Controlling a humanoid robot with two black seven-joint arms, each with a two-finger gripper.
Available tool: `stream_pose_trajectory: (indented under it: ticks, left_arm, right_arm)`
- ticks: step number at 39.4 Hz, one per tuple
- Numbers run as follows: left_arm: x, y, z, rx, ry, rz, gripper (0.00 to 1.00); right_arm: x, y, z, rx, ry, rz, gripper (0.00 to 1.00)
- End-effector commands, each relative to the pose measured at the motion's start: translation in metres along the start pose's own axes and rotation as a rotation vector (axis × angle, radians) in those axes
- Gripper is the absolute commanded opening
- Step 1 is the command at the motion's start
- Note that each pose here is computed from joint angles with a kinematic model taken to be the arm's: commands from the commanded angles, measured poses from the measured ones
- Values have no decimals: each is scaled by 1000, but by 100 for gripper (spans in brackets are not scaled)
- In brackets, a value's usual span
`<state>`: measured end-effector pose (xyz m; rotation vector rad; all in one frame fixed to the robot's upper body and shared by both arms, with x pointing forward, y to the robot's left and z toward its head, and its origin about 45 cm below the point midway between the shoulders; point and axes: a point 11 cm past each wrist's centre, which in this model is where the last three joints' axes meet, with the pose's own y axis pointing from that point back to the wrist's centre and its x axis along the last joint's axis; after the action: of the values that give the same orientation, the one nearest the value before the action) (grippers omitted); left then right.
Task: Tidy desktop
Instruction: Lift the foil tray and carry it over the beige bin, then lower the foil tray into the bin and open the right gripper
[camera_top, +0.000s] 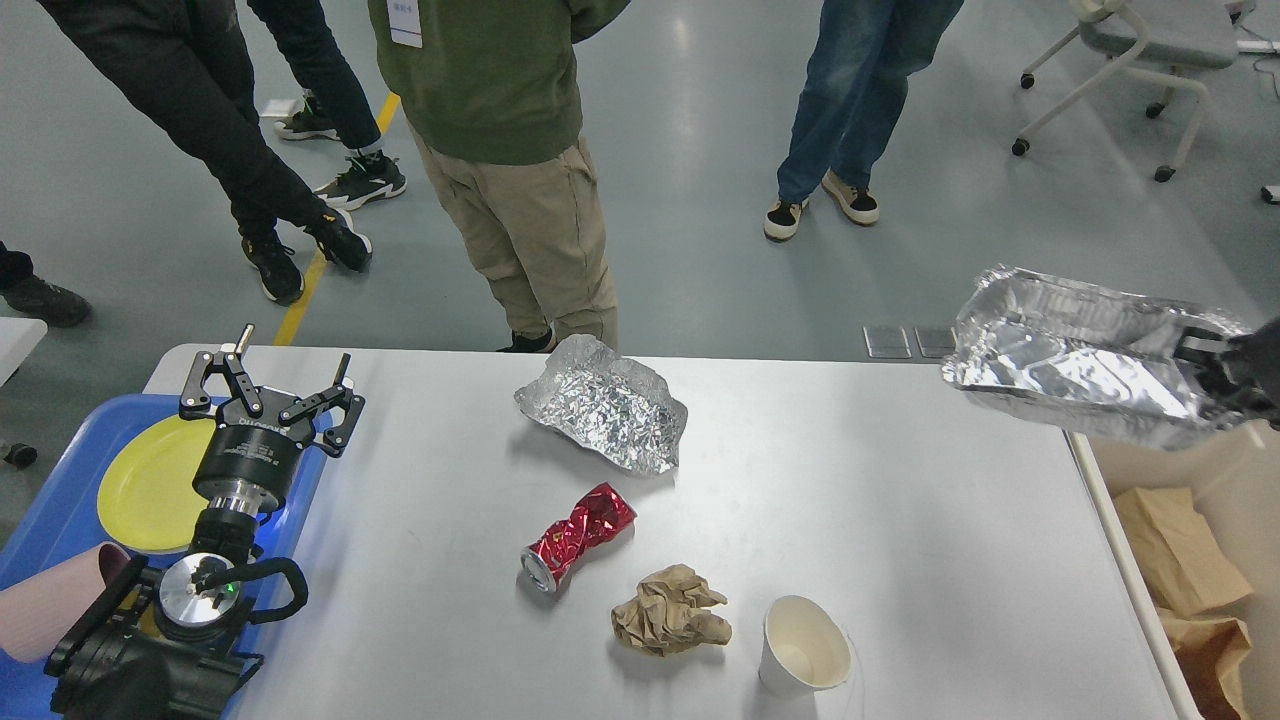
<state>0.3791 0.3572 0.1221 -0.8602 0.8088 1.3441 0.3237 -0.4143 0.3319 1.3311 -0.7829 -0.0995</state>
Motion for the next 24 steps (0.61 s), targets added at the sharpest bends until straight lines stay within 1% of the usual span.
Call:
stream_pose_trajectory:
  ticks: [1,3,7,8,13,14,20,24]
  left_arm:
    - [0,0,0,0,0,0,96]
    - [0,0,0,0,0,0,96]
    - [0,0,0,0,0,0,96]
    - [0,0,0,0,0,0,96]
    - [0,0,0,0,0,0,96]
    - [0,0,-1,0,1,0,96]
    - [0,0,-1,0,1,-2,96]
    - [0,0,0,0,0,0,96]
  right_arm:
    - [18,-33,57,-56,-126,31,0]
    - [35,-56,87,-108,-160,82,0]
    - [42,-82,117,-152,-193,116,0]
    - [42,-97,125,-152,-207,124,0]
    - [30,-133,142,-155,-250,132,0]
    - [25,-146,148,-157,-265,137,0]
    - [14,-179,178,-202,-298,196,0]
    - [3,-199,179,-199,-306,227,0]
